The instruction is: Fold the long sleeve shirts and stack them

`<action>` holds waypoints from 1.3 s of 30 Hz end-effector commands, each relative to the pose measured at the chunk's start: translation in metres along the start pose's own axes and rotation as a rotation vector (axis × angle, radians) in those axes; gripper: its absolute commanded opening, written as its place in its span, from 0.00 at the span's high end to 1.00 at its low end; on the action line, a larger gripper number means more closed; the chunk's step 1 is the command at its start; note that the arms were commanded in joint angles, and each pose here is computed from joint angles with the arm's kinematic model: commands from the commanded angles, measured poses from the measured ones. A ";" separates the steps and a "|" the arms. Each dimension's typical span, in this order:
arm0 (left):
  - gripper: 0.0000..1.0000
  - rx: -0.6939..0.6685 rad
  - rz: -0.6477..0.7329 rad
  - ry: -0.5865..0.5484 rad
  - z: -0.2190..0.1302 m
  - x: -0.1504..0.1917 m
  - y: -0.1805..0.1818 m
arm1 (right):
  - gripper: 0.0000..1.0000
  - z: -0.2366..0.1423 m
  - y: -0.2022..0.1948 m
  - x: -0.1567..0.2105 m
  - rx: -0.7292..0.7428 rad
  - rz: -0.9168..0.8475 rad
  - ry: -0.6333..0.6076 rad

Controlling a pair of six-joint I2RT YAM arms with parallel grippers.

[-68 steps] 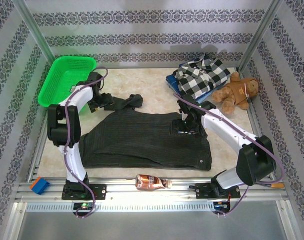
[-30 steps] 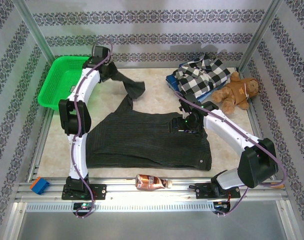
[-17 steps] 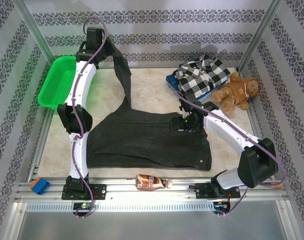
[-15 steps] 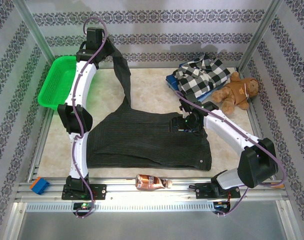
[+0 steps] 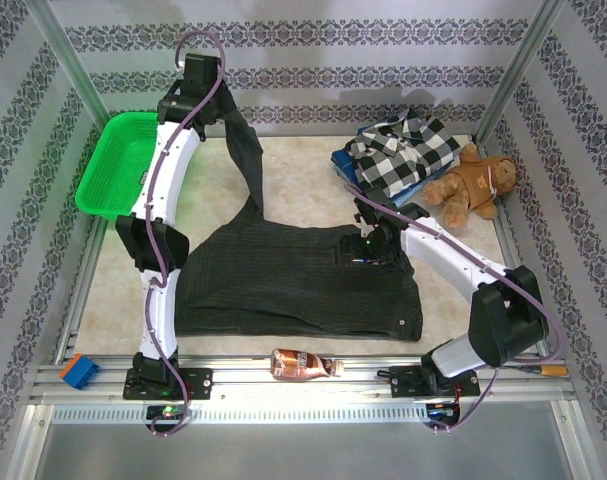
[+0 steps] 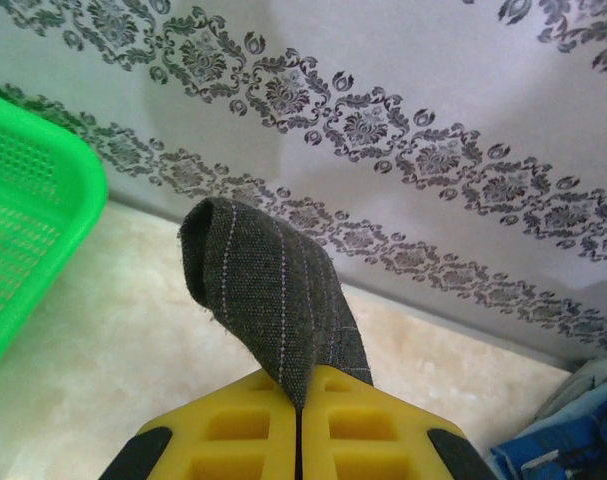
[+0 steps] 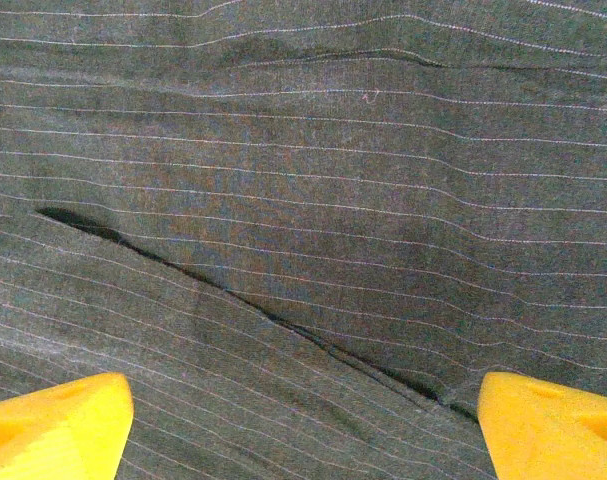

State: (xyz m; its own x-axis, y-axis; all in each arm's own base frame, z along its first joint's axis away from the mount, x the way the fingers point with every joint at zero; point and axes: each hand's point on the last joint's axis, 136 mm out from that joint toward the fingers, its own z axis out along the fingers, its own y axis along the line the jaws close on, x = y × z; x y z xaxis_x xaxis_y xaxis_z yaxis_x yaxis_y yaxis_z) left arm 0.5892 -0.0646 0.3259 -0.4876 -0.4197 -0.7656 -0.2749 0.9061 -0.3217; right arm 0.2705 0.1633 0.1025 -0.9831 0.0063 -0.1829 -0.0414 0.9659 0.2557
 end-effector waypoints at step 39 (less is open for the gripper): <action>0.93 0.235 -0.474 0.414 0.032 0.150 -0.105 | 0.10 0.000 -0.029 0.014 -0.096 -0.037 0.030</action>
State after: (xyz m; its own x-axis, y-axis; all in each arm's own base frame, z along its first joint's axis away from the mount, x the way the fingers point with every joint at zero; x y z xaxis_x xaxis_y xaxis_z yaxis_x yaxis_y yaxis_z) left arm 0.5518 -0.1919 0.2133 -0.6904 -0.6513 -0.3148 -0.3981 0.7054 -0.5865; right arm 0.2608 0.1374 0.0904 -0.9876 -0.0283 -0.1542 -0.0774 0.9432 0.3230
